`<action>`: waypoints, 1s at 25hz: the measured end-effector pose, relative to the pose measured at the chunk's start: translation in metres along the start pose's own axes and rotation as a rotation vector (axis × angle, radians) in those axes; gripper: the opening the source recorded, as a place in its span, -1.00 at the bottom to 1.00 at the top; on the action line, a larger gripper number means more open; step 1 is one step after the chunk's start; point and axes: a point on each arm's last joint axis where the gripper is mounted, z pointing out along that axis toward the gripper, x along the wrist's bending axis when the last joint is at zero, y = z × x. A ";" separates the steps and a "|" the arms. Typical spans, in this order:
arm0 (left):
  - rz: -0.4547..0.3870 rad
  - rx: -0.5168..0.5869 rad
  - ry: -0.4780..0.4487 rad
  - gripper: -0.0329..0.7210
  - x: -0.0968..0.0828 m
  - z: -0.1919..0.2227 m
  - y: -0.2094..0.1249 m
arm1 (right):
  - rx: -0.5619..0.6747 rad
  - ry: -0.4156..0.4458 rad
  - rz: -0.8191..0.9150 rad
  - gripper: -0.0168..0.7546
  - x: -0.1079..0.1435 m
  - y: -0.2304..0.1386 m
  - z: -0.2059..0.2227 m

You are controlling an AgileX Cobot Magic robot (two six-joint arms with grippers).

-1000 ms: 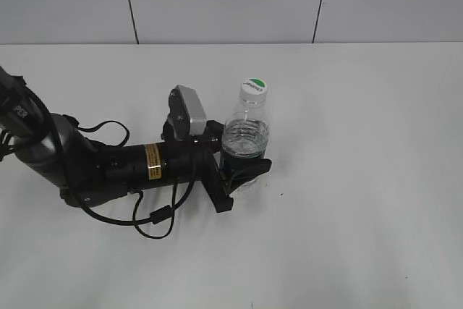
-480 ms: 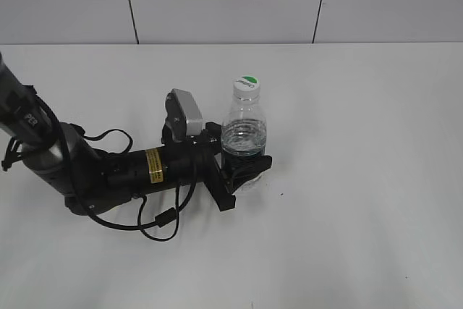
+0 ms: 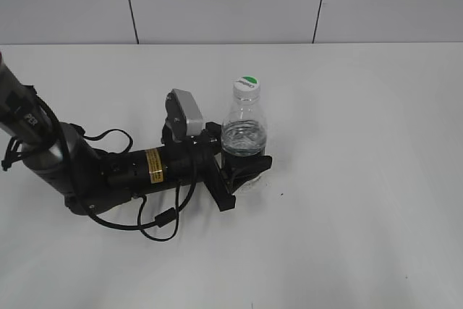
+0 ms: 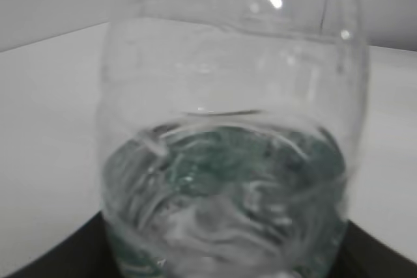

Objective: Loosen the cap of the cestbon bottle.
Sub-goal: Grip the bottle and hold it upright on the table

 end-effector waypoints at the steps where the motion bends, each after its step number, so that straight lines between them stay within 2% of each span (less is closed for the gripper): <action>1: 0.001 0.001 -0.005 0.15 0.000 0.000 0.000 | 0.000 0.000 0.000 0.38 0.000 0.000 0.000; 8: 0.006 0.003 -0.016 0.15 -0.001 0.000 0.000 | 0.001 -0.008 -0.008 0.38 -0.001 0.000 0.000; 12: 0.006 0.004 -0.014 0.15 -0.001 0.000 0.000 | -0.010 0.010 -0.070 0.38 0.000 0.007 -0.002; 17: 0.006 0.004 -0.014 0.15 -0.001 0.000 0.000 | 0.074 0.076 -0.119 0.38 0.000 0.050 0.006; 21: 0.006 0.004 -0.014 0.15 -0.001 0.000 0.000 | 0.130 0.209 -0.061 0.38 0.005 0.102 0.022; 25: 0.006 0.004 -0.014 0.15 -0.001 0.000 0.000 | 0.246 0.318 -0.005 0.38 0.009 0.151 0.053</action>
